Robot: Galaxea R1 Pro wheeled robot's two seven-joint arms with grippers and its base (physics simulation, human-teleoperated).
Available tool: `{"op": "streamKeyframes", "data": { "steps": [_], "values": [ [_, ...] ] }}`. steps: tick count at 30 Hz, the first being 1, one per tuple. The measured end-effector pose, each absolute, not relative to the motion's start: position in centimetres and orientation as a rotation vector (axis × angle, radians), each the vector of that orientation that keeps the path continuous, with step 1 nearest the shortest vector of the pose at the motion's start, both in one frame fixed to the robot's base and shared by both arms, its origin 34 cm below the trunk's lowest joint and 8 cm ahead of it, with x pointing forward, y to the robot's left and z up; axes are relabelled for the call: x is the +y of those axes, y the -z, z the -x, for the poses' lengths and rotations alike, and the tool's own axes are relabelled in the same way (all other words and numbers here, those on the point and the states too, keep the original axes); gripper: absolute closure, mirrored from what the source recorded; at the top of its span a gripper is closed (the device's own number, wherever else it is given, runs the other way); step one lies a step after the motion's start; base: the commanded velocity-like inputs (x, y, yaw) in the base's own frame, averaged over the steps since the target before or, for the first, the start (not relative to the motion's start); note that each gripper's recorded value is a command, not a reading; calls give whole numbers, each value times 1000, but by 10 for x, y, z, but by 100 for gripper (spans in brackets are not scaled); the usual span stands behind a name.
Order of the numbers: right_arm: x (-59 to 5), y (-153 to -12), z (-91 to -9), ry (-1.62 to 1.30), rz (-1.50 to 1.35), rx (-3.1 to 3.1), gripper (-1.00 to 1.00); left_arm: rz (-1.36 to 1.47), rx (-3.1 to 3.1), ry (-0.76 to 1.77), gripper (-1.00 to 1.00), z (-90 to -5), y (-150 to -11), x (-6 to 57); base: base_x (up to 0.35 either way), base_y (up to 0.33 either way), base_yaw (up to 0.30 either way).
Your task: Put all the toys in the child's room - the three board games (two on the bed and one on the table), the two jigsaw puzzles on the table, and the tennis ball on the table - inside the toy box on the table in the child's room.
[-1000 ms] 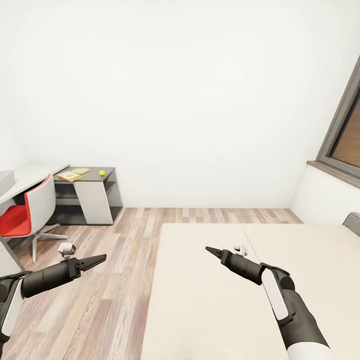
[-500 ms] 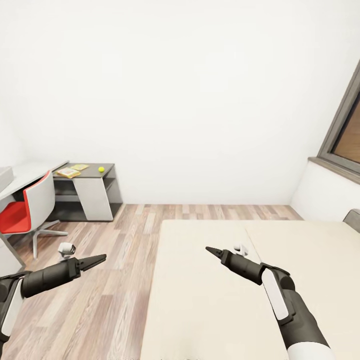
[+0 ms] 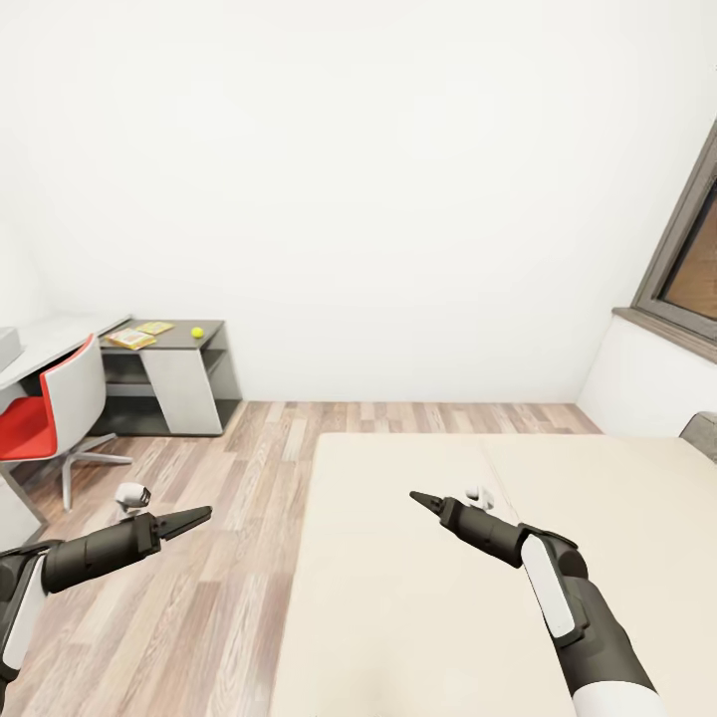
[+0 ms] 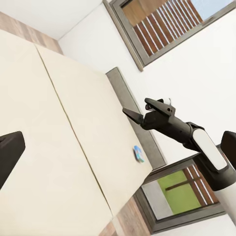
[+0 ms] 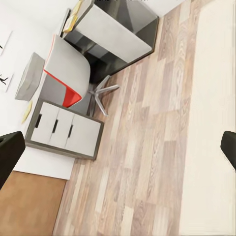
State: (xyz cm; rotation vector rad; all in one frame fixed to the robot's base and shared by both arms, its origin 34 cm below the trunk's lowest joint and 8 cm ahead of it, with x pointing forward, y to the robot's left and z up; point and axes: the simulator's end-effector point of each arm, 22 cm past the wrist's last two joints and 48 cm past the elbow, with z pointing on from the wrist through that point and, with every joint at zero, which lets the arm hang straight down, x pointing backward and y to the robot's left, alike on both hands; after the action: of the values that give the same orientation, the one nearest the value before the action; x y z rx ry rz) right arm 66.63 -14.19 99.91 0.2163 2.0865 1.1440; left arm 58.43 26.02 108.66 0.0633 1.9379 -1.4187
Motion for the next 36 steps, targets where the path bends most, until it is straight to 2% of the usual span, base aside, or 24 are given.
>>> {"op": "streamKeyframes", "data": {
  "steps": [11,36],
  "values": [
    [-143,-999,-667,-1143,-217,2086,-100,-63,1938,1419,-100,-584,-1086,260,0,-105,0],
    [-143,-999,-666,-1143,-217,2088,-100,-64,1937,1420,-100,-584,-1087,260,0,-252,0]
  ]
}}
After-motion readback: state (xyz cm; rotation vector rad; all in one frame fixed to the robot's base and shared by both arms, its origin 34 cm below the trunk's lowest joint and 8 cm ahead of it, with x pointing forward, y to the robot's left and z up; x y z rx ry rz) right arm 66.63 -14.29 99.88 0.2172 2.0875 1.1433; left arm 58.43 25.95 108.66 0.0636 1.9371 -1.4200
